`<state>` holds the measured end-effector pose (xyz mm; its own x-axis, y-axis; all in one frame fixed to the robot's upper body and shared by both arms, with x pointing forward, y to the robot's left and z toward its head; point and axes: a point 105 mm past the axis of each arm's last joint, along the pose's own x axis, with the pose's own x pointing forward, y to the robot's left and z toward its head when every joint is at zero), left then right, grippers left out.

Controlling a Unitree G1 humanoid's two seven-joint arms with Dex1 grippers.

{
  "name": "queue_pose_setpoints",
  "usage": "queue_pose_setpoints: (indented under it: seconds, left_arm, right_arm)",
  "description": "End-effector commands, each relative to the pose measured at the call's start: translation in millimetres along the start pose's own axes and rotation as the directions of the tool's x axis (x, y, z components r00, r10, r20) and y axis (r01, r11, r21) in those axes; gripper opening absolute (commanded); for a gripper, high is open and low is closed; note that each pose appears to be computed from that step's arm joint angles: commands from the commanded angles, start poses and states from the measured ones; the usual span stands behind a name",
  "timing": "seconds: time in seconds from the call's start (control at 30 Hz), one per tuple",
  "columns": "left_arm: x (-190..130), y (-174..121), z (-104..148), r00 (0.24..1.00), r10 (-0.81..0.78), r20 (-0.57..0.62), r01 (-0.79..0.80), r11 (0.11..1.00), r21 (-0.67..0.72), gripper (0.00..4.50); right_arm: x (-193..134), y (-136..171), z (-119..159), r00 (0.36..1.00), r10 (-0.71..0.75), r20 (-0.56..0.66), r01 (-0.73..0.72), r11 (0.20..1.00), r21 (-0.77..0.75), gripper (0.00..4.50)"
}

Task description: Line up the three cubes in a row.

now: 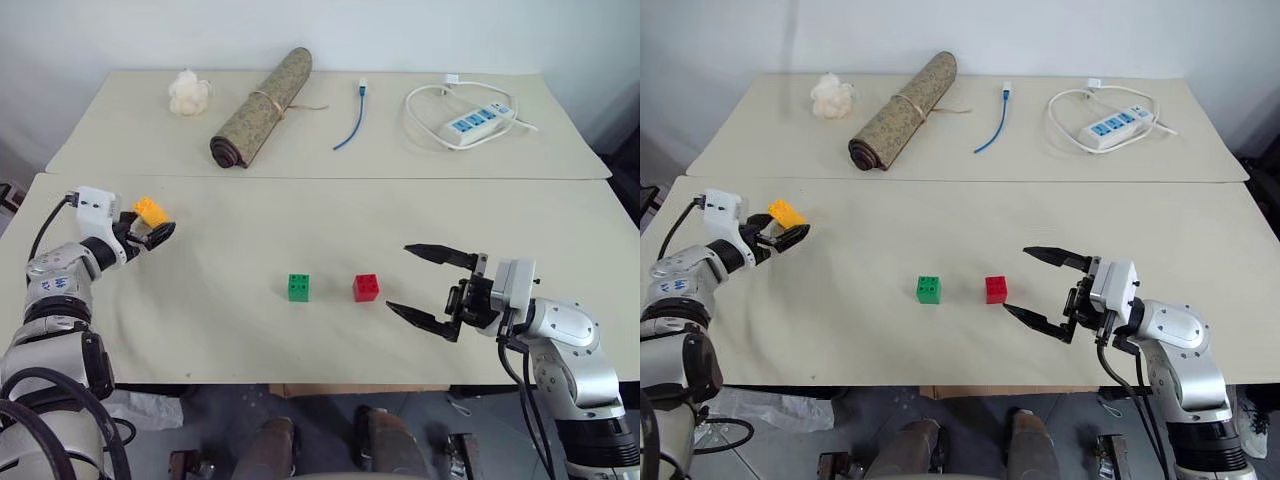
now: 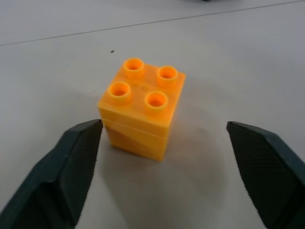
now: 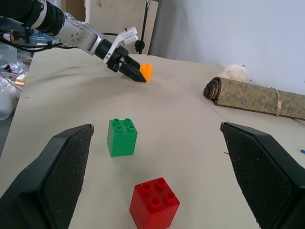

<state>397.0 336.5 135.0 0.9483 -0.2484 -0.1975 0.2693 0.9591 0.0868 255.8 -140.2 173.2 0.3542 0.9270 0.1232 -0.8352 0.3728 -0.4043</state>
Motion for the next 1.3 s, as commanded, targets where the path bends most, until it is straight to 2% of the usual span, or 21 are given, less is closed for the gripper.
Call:
queue_pose_setpoints:
  seconds: [0.03, 0.23, 0.43, 0.47, 0.57, 0.67, 0.73, 0.8, 0.97, 1.3]
  left_arm:
    - [-1.7, 1.4, 13.6, 0.999, -0.013, 0.043, 0.011, 0.999, 0.042, 3.28]
    - [-4.8, 1.6, 18.7, 0.996, -0.028, 0.08, 0.023, 0.998, 0.061, 1.46]
    - [-11.2, -18.9, 29.7, 0.962, -0.218, 0.166, 0.196, 0.97, 0.141, 1.46]
    - [-13.9, -29.7, 32.6, 0.935, -0.312, 0.167, 0.281, 0.942, 0.183, 1.46]
    - [-25.8, -67.1, 32.5, 0.793, -0.603, 0.079, 0.555, 0.771, 0.313, 1.46]
    - [-39.4, -107.1, 15.1, 0.591, -0.803, -0.073, 0.768, 0.534, 0.354, 1.46]
    - [-46.5, -129.2, 1.2, 0.479, -0.867, -0.137, 0.844, 0.412, 0.343, 1.46]
    - [-50.6, -141.8, -10.9, 0.42, -0.887, -0.193, 0.879, 0.345, 0.33, 1.46]
    - [-48.0, -156.8, -19.0, 0.369, -0.905, -0.212, 0.901, 0.292, 0.322, 1.46]
    - [-44.0, -146.9, -15.7, 0.385, -0.888, -0.252, 0.898, 0.297, 0.325, 1.46]
  right_arm:
    - [-1.0, -0.7, 13.4, 1.0, 0.011, 0.018, -0.01, 0.999, -0.044, 4.5]
    - [-4.1, 2.6, 13.1, 1.0, 0.021, 0.003, -0.021, 0.999, -0.026, 4.5]
    - [-6.3, 2.3, 12.9, 1.0, 0.026, -0.008, -0.027, 0.999, -0.02, 4.5]
    - [-6.6, 1.8, 12.7, 1.0, 0.028, -0.01, -0.028, 0.999, -0.018, 4.5]
    - [-9.8, 0.7, 12.3, 0.999, 0.038, -0.024, -0.039, 0.999, -0.01, 4.5]
    - [-18.6, 2.7, 11.2, 0.996, 0.073, -0.05, -0.072, 0.997, 0.02, 4.5]
    - [-24.6, 4.9, 10.4, 0.993, 0.097, -0.069, -0.094, 0.995, 0.043, 4.5]
    - [-28.5, 7.6, 8.9, 0.989, 0.118, -0.088, -0.114, 0.992, 0.055, 4.5]
    - [-31.7, 8.5, 6.7, 0.986, 0.131, -0.107, -0.126, 0.991, 0.052, 4.5]
    - [-30.9, 11.6, 2.8, 0.988, 0.115, -0.099, -0.11, 0.992, 0.059, 4.5]
